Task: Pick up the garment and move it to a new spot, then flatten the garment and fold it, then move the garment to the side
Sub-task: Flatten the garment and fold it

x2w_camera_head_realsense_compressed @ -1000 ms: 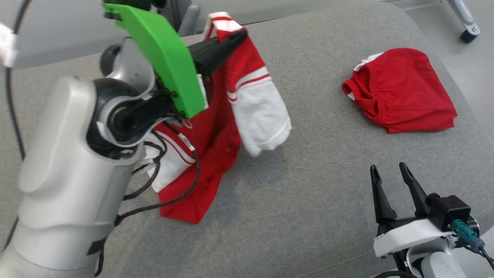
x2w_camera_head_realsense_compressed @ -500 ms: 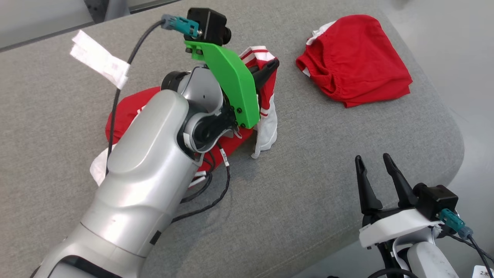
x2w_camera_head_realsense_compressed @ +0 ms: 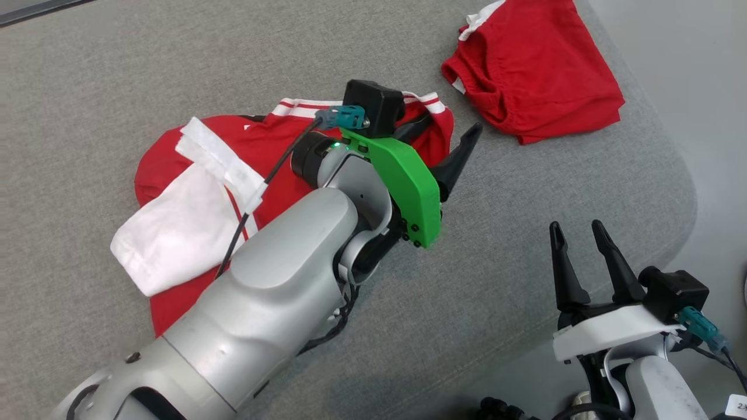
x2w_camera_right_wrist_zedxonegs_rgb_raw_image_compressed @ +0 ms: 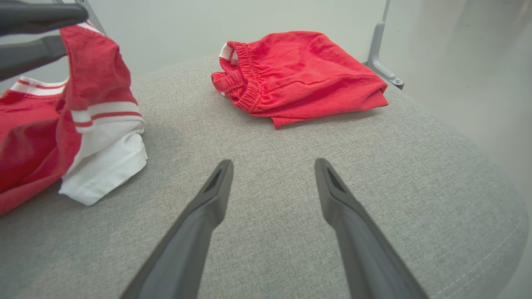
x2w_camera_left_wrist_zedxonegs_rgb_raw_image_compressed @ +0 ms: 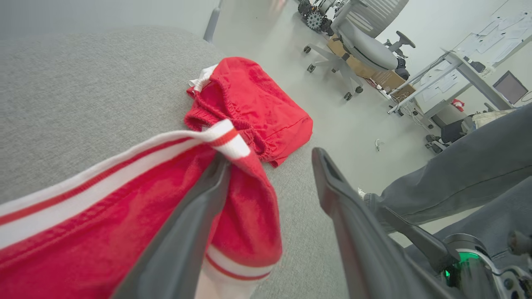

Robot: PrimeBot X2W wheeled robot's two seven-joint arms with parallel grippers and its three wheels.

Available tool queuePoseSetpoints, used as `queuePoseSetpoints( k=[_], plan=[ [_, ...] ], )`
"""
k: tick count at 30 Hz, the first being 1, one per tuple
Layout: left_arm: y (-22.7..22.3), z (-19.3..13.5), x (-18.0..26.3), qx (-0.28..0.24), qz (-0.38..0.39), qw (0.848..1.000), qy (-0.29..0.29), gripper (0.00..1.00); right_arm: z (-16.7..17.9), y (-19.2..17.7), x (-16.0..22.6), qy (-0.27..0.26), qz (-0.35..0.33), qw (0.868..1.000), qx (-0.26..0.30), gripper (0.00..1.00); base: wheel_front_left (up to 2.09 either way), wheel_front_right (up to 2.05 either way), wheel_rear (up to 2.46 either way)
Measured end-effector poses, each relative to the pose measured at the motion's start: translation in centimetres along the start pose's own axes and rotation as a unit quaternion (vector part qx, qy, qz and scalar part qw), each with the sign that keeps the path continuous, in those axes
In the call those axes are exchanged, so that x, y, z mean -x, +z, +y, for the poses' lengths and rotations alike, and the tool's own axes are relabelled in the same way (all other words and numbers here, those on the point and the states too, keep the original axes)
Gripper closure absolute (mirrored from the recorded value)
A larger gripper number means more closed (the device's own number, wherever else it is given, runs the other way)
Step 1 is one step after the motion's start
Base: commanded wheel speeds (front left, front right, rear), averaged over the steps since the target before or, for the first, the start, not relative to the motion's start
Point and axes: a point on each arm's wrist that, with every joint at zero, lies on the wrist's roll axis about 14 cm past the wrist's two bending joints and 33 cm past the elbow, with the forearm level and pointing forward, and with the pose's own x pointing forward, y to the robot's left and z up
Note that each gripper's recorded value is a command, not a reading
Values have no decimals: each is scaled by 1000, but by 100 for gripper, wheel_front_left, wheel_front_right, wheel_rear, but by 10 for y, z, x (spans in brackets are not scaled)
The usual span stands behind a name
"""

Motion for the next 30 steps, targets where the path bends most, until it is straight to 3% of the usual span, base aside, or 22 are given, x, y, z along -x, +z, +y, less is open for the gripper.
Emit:
queuePoseSetpoints(
  k=[8,13,20,21,30],
  plan=[
    [-18,-14,29,15,-37,999,27,0,1,-6,11,4,6,1000,3,0,0,0,0],
    [-31,5,74,-8,-62,993,99,0,10,-4,18,21,0,1000,0,0,0,0,0],
    [-26,53,156,-54,-129,956,258,0,21,2,25,45,-13,999,6,0,0,0,0],
    [-32,64,180,-56,-130,943,300,0,26,2,25,54,-15,998,7,0,0,0,0],
    [-52,99,247,-36,-126,906,403,0,51,5,21,100,-21,995,12,0,0,0,0]
  ],
)
